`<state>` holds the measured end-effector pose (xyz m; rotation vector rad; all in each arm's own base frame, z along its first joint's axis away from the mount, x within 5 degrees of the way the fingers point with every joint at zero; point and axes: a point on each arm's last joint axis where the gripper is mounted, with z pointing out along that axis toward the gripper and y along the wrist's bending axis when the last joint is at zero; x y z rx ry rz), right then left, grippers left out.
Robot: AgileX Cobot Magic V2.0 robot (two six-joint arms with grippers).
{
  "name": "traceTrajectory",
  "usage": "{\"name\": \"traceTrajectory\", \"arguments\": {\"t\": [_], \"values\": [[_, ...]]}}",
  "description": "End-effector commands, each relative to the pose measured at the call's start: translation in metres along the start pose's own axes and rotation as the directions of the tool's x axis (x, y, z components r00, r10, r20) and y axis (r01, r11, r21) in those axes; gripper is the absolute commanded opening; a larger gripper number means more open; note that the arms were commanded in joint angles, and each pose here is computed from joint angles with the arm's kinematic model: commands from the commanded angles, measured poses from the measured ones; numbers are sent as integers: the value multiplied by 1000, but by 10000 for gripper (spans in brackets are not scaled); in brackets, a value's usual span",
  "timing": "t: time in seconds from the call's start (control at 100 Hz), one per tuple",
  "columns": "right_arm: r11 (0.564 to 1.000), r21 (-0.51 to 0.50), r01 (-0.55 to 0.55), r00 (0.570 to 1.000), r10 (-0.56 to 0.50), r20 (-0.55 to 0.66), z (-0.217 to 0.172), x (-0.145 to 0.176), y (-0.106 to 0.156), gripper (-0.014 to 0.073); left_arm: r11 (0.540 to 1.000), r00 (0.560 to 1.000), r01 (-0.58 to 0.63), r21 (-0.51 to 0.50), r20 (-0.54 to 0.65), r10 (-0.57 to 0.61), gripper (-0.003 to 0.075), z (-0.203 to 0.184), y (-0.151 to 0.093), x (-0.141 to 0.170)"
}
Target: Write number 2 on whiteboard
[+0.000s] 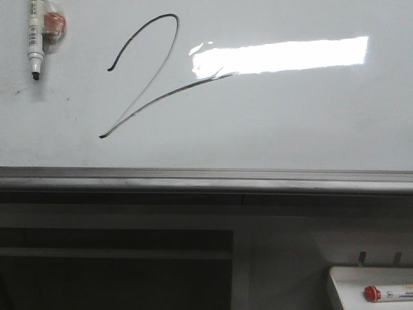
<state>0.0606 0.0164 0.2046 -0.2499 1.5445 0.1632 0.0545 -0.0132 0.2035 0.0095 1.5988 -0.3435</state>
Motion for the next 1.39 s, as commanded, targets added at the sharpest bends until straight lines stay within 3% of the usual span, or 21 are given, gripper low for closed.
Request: {"name": "traceTrajectory", "arguments": {"t": [0.0, 0.25, 1.38], "values": [[999, 34, -17, 998, 19, -67, -3, 13, -2, -71, 1000, 996, 9, 4, 83, -10, -20, -2, 0, -4], [998, 62, -19, 970, 33, -243, -10, 31, -3, -71, 1000, 996, 9, 4, 83, -10, -20, -2, 0, -4], [998, 60, -17, 973, 30, -228, -10, 30, -3, -71, 1000, 996, 9, 4, 83, -10, -20, -2, 0, -4]]}}
